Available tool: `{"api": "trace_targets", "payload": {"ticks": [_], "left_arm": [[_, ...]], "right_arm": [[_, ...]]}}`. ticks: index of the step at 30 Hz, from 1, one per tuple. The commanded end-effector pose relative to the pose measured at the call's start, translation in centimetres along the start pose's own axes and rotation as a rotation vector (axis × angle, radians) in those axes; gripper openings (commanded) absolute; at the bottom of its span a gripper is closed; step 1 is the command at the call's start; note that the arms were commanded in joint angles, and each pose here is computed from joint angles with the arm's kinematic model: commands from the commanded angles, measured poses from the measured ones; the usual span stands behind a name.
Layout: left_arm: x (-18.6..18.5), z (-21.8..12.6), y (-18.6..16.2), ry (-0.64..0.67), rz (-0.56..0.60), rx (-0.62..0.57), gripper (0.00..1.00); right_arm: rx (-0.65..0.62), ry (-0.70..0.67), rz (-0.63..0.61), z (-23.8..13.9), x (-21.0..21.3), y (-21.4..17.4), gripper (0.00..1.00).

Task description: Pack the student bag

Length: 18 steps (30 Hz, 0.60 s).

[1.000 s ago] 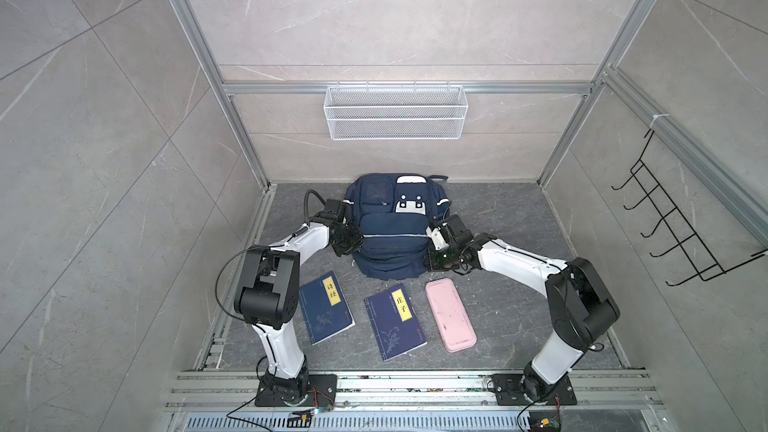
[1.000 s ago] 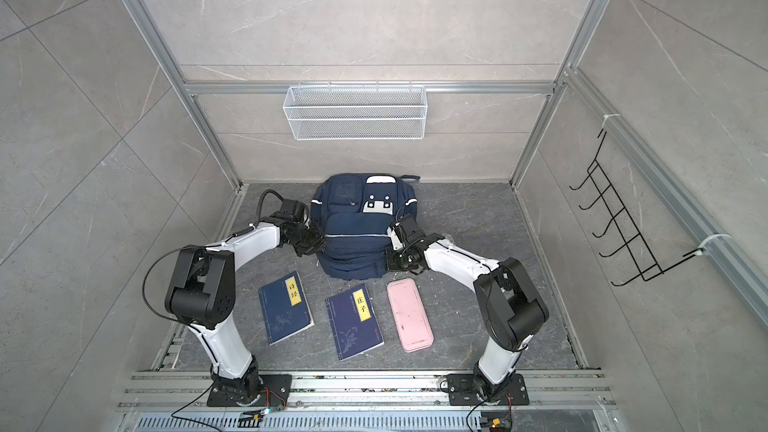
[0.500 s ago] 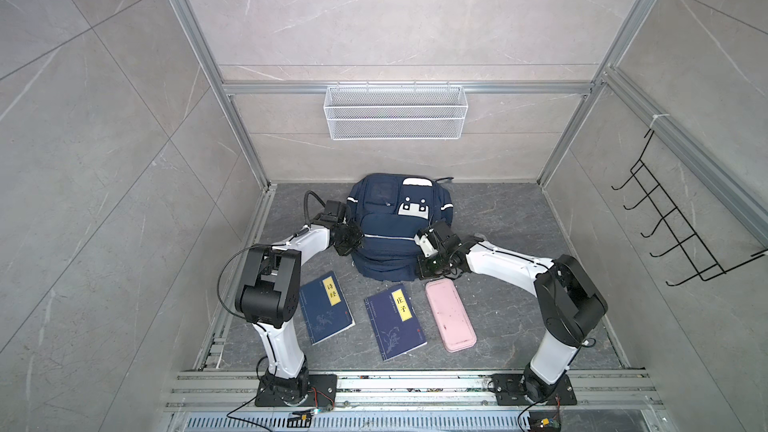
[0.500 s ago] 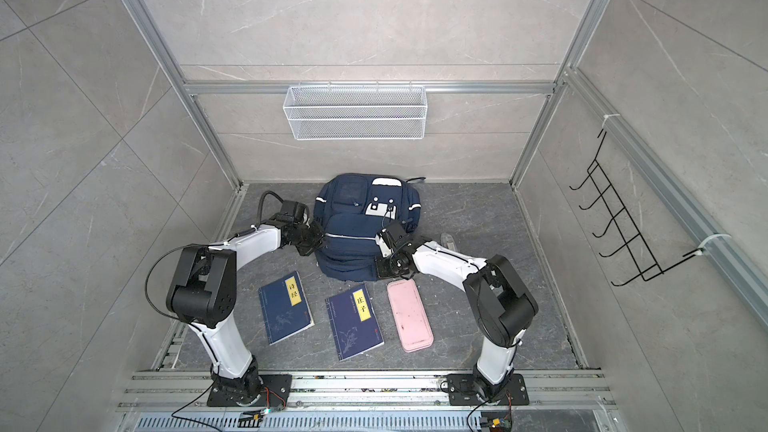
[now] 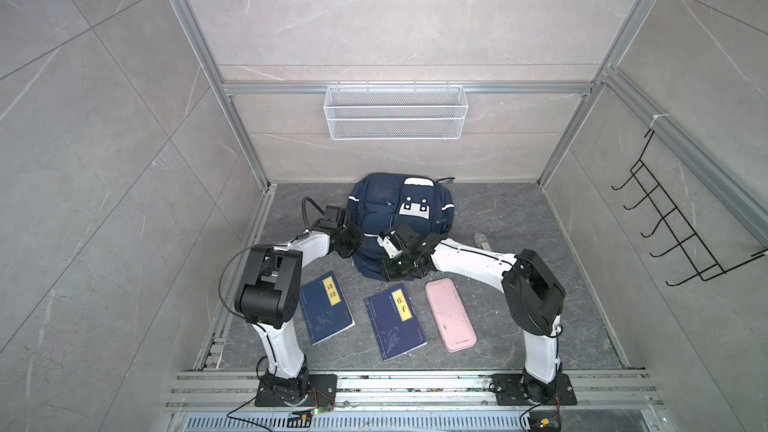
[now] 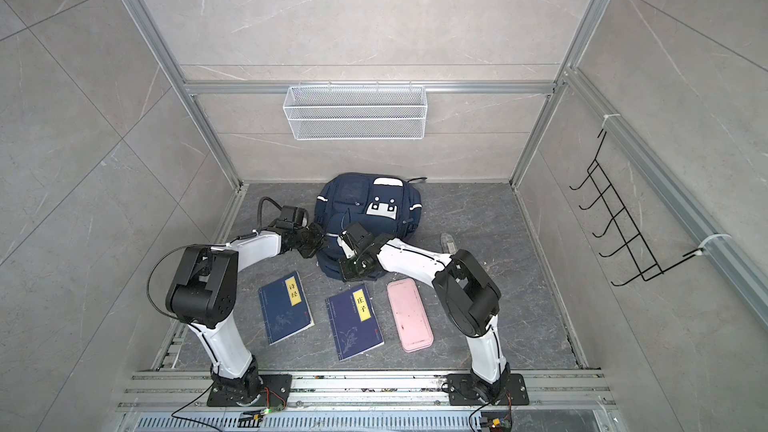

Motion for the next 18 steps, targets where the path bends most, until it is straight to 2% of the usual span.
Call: {"api": "trace_targets", "payload": {"ticks": [1, 8, 14, 18], "left_arm": [[-2.5, -1.6, 0.1, -0.110, 0.006, -0.025, 0.00], [-2.1, -2.7, 1.2, -0.143, -0.039, -0.051, 0.00], [1.4, -5.4, 2.6, -0.184, -0.163, -0.141, 0.00], [2.9, -6.1, 1.9, -0.213, -0.209, -0.171, 0.00]], "right_arm": [[0.007, 0.042, -0.001, 1.4, 2.3, 1.1, 0.00], [-0.004, 0.028, 0.015, 3.2, 2.8, 2.4, 0.00], [-0.030, -0.024, 0.033, 1.5, 0.3, 2.0, 0.00], [-0.048, -0.041, 0.061, 0.1, -2.0, 1.7, 0.00]]}}
Point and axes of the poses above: each gripper's point midway between its finger pads, its own z axis out along the fingers, its own x axis along the line the jaws close on, y = z × x, the point moved 6 cm from there along -z, back along the fingers, and after that the axes turned 4 degrees about -z, right-handed, at the moved point
